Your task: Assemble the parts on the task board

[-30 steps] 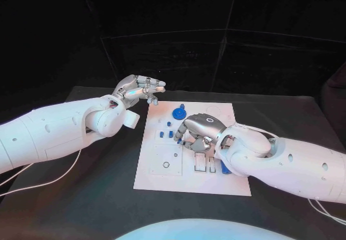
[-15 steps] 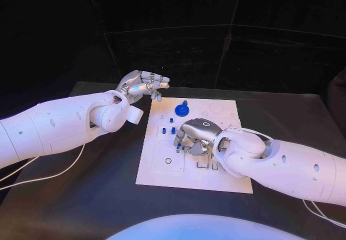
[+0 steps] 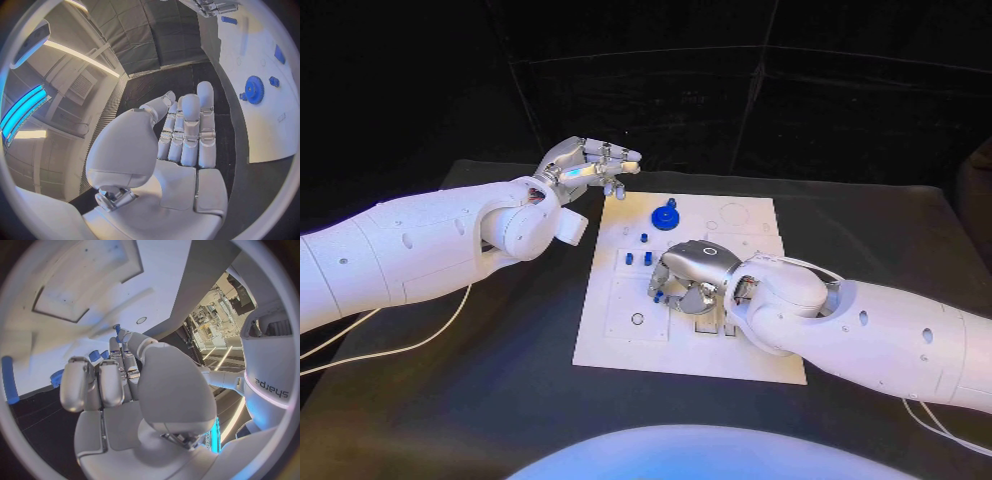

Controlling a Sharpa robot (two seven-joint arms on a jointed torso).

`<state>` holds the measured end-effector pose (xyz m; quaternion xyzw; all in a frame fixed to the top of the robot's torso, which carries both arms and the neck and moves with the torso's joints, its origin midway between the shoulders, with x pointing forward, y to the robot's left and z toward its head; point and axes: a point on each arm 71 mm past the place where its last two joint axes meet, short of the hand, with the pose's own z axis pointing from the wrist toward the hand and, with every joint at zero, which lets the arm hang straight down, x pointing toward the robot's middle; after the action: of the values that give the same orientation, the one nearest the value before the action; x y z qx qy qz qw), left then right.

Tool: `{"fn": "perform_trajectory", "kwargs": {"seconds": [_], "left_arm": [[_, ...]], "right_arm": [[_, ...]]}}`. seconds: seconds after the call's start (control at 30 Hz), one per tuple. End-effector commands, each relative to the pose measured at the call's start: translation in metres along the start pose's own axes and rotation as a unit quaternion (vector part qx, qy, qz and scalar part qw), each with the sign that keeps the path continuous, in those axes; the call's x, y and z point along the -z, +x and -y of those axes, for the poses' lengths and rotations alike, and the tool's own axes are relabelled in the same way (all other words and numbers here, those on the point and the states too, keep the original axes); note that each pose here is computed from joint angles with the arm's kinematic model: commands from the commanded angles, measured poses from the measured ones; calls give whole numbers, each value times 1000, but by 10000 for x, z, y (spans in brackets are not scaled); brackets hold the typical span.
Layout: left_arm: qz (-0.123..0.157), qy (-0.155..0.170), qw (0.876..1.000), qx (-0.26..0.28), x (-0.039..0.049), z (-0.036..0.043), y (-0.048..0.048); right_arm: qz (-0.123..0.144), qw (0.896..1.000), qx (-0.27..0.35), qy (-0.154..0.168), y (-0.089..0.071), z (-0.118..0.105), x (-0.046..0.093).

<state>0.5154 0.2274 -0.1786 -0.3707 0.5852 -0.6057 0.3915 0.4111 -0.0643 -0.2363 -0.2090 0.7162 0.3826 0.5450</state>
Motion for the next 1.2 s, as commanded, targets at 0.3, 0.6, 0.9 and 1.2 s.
{"fn": "perform_trajectory", "kwargs": {"seconds": [0.3,0.6,0.9,1.2], "left_arm": [[-5,3,1000,4,-5,13,7],[-5,3,1000,5,-3,12,3],[-6,2,1000,5,-2,12,3],[-9,0,1000,6,1,10,2]], "right_arm": [[-7,1000,15,-4,14,-9,-21],[-16,999,29,-5,36,-28,-49],[-39,998,41,0,131,-32,-38],[-13,999,40,4,119,-3,-25]]}}
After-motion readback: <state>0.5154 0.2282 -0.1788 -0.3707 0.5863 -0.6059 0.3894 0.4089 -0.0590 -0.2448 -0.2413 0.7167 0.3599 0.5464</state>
